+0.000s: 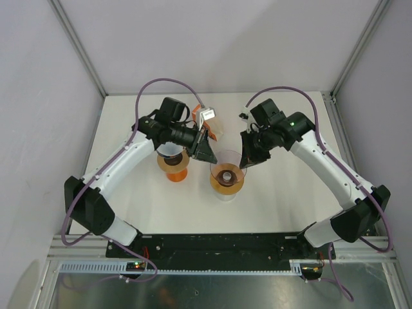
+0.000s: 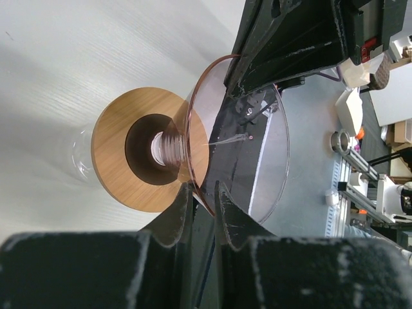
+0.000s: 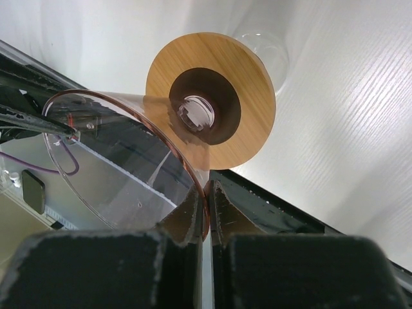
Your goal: Place the coffee filter in the dripper
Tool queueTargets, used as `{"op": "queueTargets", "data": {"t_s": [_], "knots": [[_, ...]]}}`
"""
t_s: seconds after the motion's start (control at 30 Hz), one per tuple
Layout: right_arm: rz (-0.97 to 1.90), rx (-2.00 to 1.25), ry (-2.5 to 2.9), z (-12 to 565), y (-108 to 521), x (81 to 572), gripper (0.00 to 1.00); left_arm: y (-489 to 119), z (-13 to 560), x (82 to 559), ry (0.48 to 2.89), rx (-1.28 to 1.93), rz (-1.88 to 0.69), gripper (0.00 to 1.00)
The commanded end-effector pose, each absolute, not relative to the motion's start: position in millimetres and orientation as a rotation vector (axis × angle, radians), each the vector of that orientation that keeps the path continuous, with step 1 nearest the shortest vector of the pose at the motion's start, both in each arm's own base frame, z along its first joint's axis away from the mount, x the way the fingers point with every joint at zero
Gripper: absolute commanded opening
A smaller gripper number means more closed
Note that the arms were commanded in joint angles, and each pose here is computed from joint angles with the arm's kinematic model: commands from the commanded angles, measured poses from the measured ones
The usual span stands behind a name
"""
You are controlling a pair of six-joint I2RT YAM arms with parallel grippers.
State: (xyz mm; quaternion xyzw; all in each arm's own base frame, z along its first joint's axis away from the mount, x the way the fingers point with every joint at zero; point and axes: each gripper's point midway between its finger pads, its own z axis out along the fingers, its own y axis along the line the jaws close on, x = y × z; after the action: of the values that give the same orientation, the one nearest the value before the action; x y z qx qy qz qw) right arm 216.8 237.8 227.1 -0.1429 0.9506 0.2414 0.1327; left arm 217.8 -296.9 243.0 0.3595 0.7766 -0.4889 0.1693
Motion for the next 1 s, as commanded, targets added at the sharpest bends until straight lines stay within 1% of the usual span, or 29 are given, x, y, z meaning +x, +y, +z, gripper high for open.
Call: {"op": "queueTargets", "data": {"t_s": [0.0, 0.37, 0.57, 0.7, 0.83, 0.97], "knots": [[0.714, -0.421, 2.909, 158.5, 268.5, 219.5, 0.0, -299.9, 164.9, 179.2, 2.493, 1.104, -1.458, 0.0], [0.705, -0.445, 2.91, 160.8, 275.6, 222.5, 0.0, -299.3, 158.9, 182.9, 2.525, 1.068, -1.494, 0.0], [0.698, -0.444, 2.89, 162.2, 276.8, 226.5, 0.0, -299.6, 166.1, 189.6, 2.492, 1.08, -1.441, 0.0], [0.669, -0.442, 2.812, 171.1, 278.3, 235.7, 0.0, -302.9, 194.1, 200.7, 2.385, 1.103, -1.379, 0.0], [0.662, -0.454, 2.654, 192.6, 281.5, 244.8, 0.0, -306.8, 229.1, 209.2, 2.247, 1.145, -1.285, 0.0], [0.66, -0.481, 2.553, 204.5, 283.0, 244.7, 0.0, -309.1, 236.6, 206.3, 2.206, 1.179, -1.235, 0.0]]}}
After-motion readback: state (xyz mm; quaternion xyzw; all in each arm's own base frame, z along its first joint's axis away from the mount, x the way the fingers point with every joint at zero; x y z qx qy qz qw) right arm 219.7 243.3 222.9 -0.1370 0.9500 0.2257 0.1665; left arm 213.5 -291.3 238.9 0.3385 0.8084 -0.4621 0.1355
